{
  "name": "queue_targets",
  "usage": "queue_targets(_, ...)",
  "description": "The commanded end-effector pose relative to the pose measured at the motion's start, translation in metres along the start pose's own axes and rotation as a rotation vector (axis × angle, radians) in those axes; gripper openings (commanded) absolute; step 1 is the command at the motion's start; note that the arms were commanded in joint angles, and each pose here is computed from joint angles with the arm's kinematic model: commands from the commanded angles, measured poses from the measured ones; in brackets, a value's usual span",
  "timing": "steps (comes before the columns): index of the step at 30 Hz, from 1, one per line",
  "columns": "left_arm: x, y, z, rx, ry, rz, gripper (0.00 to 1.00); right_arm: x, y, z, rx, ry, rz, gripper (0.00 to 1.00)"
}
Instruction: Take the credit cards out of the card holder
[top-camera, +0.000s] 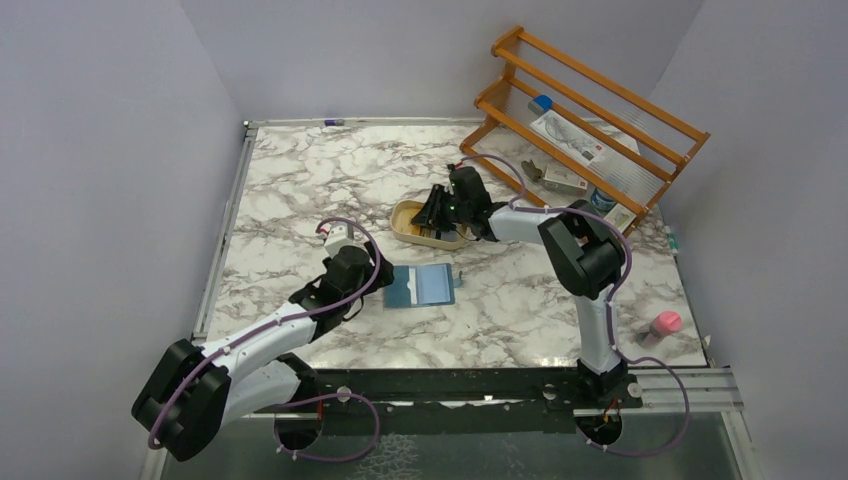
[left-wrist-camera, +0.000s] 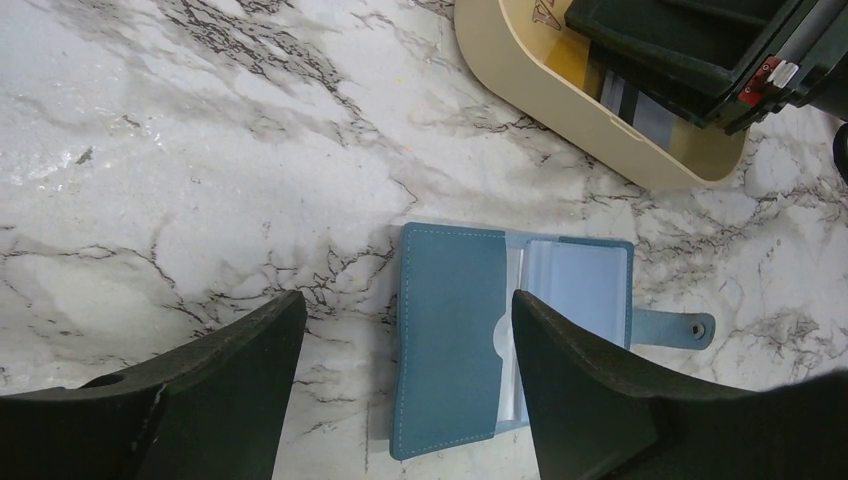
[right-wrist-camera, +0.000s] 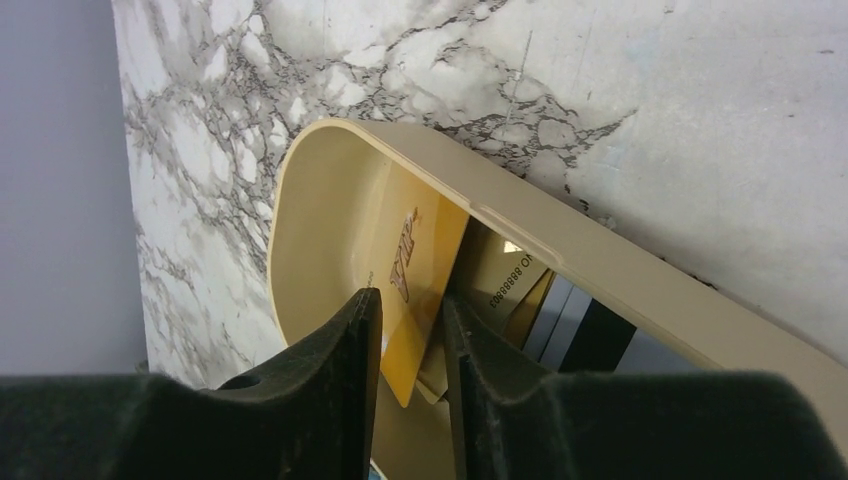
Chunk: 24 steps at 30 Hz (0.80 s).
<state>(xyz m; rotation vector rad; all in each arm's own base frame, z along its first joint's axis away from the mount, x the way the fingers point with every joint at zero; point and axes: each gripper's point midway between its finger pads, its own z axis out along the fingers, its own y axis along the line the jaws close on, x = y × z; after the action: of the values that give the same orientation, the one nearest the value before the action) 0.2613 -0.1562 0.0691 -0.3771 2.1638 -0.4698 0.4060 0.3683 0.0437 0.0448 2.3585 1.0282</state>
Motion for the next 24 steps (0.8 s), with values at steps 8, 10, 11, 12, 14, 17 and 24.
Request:
queue_targets(8, 0.002, 0.002, -0.003, 0.007, 0.012, 0.008, 0.76, -0.014, 0.01, -0.001, 0.005, -0.015, -0.07, 0.52)
queue_targets(10, 0.002, 0.002, -0.002, 0.007, 0.012, 0.009, 0.76, -0.023, 0.014, -0.005, 0.017, -0.033, -0.094, 0.54)
queue_targets(11, 0.002, 0.002, -0.002, 0.007, 0.013, 0.008, 0.76, -0.027, 0.016, -0.006, 0.023, -0.04, -0.105, 0.54)
queue_targets(12, 0.003, 0.002, -0.002, 0.008, 0.015, 0.008, 0.76, -0.032, 0.018, -0.008, 0.03, -0.051, -0.116, 0.54)
queue_targets(14, 0.004, 0.001, -0.001, 0.011, 0.019, 0.007, 0.76, -0.038, 0.019, -0.011, 0.045, -0.062, -0.137, 0.54)
queue_targets(17, 0.005, 0.002, -0.001, 0.011, 0.022, 0.003, 0.76, -0.045, 0.018, -0.017, 0.082, -0.077, -0.159, 0.55)
queue_targets(24, 0.006, 0.001, 0.001, 0.01, 0.026, 0.004, 0.76, -0.044, -0.001, -0.024, 0.197, -0.051, -0.183, 0.55)
